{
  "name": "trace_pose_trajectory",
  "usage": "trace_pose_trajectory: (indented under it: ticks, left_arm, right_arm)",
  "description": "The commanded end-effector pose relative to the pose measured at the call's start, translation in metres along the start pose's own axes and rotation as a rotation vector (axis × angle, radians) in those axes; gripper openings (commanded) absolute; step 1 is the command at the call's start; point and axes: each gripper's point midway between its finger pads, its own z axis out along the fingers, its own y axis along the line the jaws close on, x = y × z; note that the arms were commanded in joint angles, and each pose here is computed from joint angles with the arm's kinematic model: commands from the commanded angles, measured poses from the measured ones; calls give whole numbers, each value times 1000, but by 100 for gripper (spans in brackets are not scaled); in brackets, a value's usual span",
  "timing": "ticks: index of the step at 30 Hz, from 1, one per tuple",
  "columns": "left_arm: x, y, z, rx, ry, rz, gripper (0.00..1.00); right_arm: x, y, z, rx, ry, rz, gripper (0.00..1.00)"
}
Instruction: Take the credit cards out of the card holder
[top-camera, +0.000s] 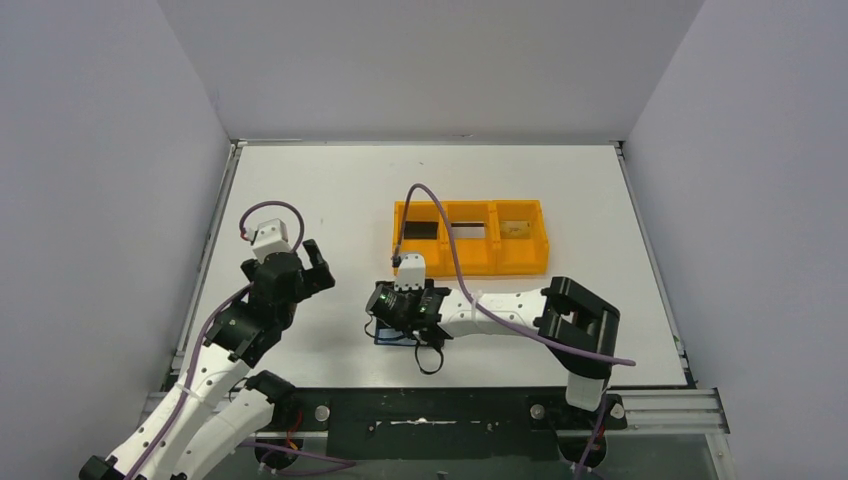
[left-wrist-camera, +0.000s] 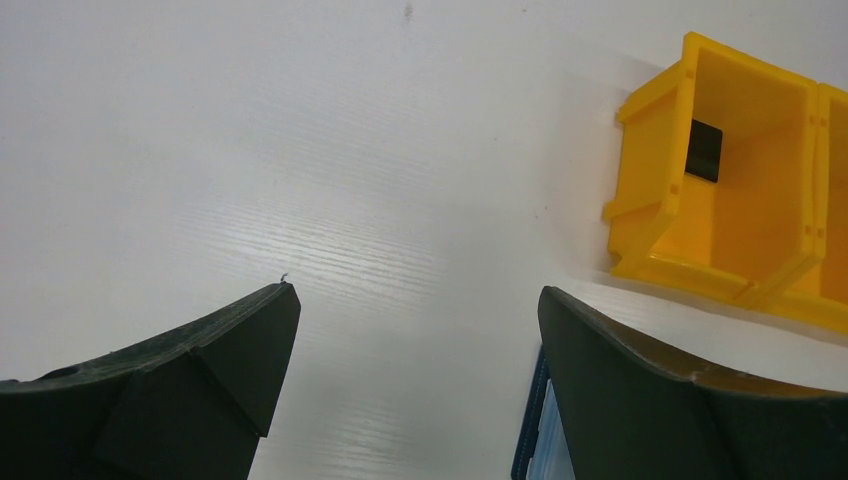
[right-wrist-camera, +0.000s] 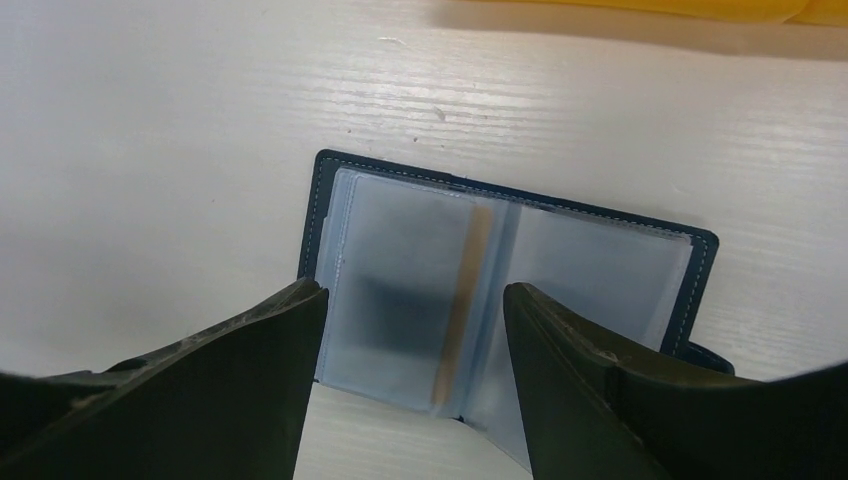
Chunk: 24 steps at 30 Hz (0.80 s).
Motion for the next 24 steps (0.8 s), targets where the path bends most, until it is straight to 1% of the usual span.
trace_pose_trajectory:
  ticks: [1, 5, 8, 13, 16, 21, 24]
  left_arm:
    - [-10, -4, -1, 12, -28, -20, 92]
    - [-10, -4, -1, 11, -29, -22, 92]
    - [-11, -3, -2, 12, -35, -25, 92]
    - [-11, -3, -2, 12, -33, -25, 92]
    - [-11, -4, -1, 14, -31, -25, 92]
    - [-9, -6, -1, 21, -21, -23, 92]
    - [-6, -7, 1, 25, -10, -17, 92]
  right_arm:
    - [-3, 15, 3, -14, 13, -3, 66]
    - [9, 15, 14, 4, 48, -24, 67]
    - [18, 11, 20, 29, 79, -27, 65]
    - [17, 4, 19, 48, 71, -28, 51]
    - [13, 6, 15, 21, 54, -19, 42]
    - [6, 13, 8, -36, 40, -8, 37]
    - [1, 21, 5, -108, 30, 28, 32]
